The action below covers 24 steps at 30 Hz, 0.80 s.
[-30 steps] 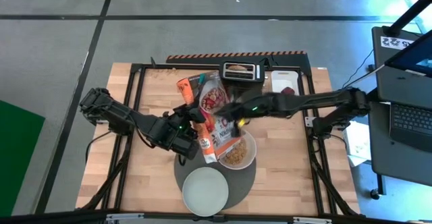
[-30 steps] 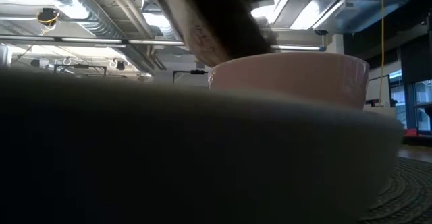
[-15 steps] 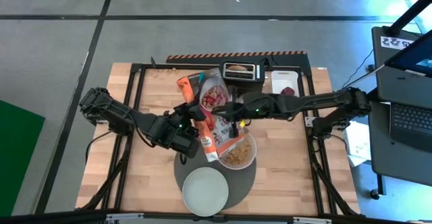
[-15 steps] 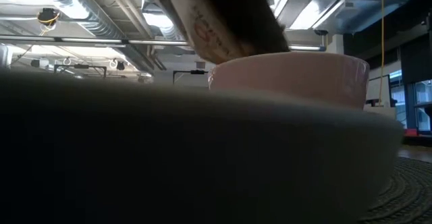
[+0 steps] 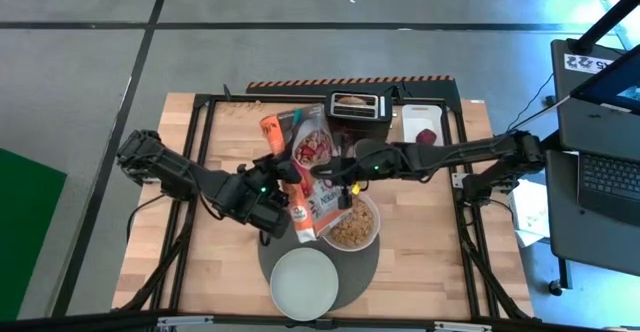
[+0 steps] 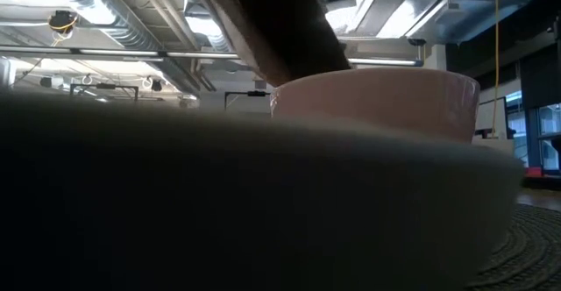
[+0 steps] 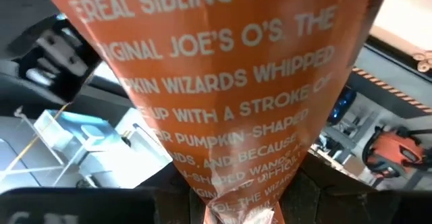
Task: Arrange a breakfast setting
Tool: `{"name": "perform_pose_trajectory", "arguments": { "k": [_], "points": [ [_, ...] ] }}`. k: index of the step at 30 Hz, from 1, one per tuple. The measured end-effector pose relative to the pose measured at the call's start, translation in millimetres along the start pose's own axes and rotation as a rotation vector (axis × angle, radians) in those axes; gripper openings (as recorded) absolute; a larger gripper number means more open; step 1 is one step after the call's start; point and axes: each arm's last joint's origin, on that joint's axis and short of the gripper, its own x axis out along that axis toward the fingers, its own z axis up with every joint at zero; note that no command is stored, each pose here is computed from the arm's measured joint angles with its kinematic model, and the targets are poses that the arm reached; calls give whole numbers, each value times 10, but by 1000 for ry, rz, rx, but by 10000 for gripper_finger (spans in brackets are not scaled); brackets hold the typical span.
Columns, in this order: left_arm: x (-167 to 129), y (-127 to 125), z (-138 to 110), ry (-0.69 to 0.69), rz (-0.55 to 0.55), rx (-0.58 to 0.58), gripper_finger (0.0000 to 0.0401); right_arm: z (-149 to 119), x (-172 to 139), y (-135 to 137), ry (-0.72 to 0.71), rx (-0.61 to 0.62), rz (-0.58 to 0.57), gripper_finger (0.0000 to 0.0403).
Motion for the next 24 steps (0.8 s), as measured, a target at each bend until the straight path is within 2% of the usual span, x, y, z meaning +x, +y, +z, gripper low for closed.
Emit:
{"name": "perform_pose_trajectory", "arguments": {
  "k": [7, 11, 13, 17, 20, 24],
  "points": [
    [-34, -9, -59, -6, 5, -7, 126, 10, 48, 50, -13, 20, -21, 5],
    [-35, -10, -60, -7, 5, -8, 126, 83, 25, 114, -43, -5, -95, 5],
    [-38, -10, -59, -7, 6, -8, 126, 48, 26, 91, -21, 4, -57, 5],
    [-39, -12, -59, -10, 4, -3, 126, 23, 40, 126, 4, 14, -71, 5],
    [-38, -11, -59, -9, 5, -4, 126, -3, 55, 73, 1, 55, -21, 5],
    [-41, -10, -59, -10, 6, -8, 126, 111, 35, 127, -78, 13, -95, 5]
  ]
}}
